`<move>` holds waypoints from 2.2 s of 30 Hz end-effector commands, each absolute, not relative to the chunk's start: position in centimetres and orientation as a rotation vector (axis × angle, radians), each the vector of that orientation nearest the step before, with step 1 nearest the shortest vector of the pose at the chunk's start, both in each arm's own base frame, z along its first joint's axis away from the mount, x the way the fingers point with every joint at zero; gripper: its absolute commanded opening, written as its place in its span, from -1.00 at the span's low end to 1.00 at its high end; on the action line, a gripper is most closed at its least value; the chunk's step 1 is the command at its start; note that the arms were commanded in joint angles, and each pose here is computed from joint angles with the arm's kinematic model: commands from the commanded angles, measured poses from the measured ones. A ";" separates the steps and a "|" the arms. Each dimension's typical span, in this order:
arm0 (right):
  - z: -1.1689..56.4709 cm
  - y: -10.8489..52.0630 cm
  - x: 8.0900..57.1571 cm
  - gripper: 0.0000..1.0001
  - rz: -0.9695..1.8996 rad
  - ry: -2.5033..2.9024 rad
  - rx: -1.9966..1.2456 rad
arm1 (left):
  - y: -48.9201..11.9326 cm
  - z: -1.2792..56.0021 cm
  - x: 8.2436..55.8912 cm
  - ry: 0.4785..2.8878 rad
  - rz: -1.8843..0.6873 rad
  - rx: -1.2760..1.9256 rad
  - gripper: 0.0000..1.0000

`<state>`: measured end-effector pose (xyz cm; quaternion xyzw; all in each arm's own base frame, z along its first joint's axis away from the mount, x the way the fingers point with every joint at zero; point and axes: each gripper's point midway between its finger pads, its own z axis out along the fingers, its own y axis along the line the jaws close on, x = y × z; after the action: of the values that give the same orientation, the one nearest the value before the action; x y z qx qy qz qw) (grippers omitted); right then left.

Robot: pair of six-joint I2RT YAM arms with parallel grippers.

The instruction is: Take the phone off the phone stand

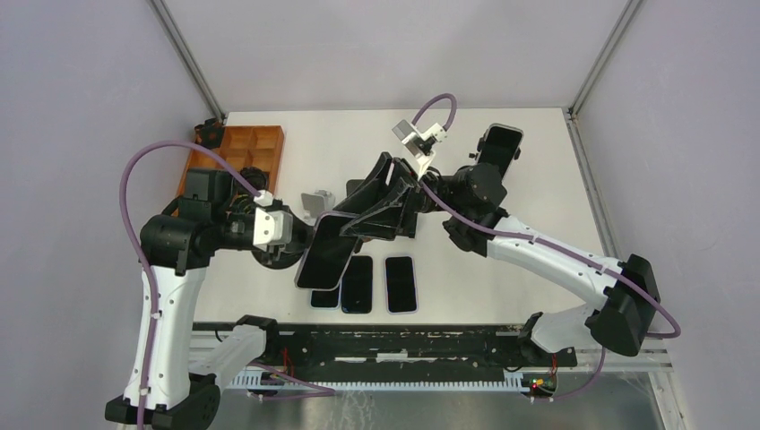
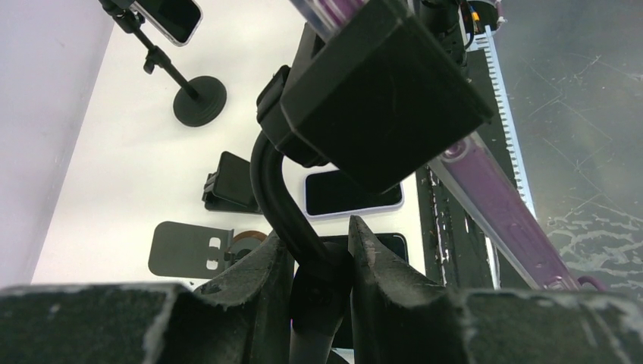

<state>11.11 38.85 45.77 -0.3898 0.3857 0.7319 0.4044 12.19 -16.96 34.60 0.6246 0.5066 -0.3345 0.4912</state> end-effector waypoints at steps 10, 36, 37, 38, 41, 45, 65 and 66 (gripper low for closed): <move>45.0 39.7 10.3 -0.34 1.886 1.071 -1.032 | -16.9 35.7 10.8 1.046 -0.694 1.608 -0.96; 48.0 38.6 10.1 -1.00 1.663 1.024 -1.033 | -16.5 32.0 10.6 1.083 -0.677 1.683 -0.96; 48.5 38.2 10.2 -1.00 1.656 1.019 -1.024 | -16.3 31.5 10.8 1.079 -0.654 1.700 -0.96; 49.1 37.6 10.6 -1.00 1.643 1.011 -1.005 | -16.1 30.8 11.0 1.085 -0.635 1.718 -0.96; 50.9 35.3 11.3 -1.00 1.600 0.956 -0.931 | -15.7 29.6 11.2 1.088 -0.593 1.754 -0.95; 52.7 32.6 12.5 -1.00 1.579 0.906 -0.834 | -15.4 28.7 11.3 1.085 -0.567 1.782 -0.95; 55.1 28.7 13.2 -1.00 1.603 0.839 -0.749 | -14.4 26.5 11.4 1.087 -0.482 1.854 -0.96; 55.1 28.4 13.6 -1.00 1.589 0.856 -0.742 | -14.4 26.5 11.4 1.087 -0.483 1.852 -0.95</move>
<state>15.06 32.49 47.63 -0.3300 0.4528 0.6820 0.4701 11.51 -14.71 26.30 0.7336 0.4611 -0.2171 0.4495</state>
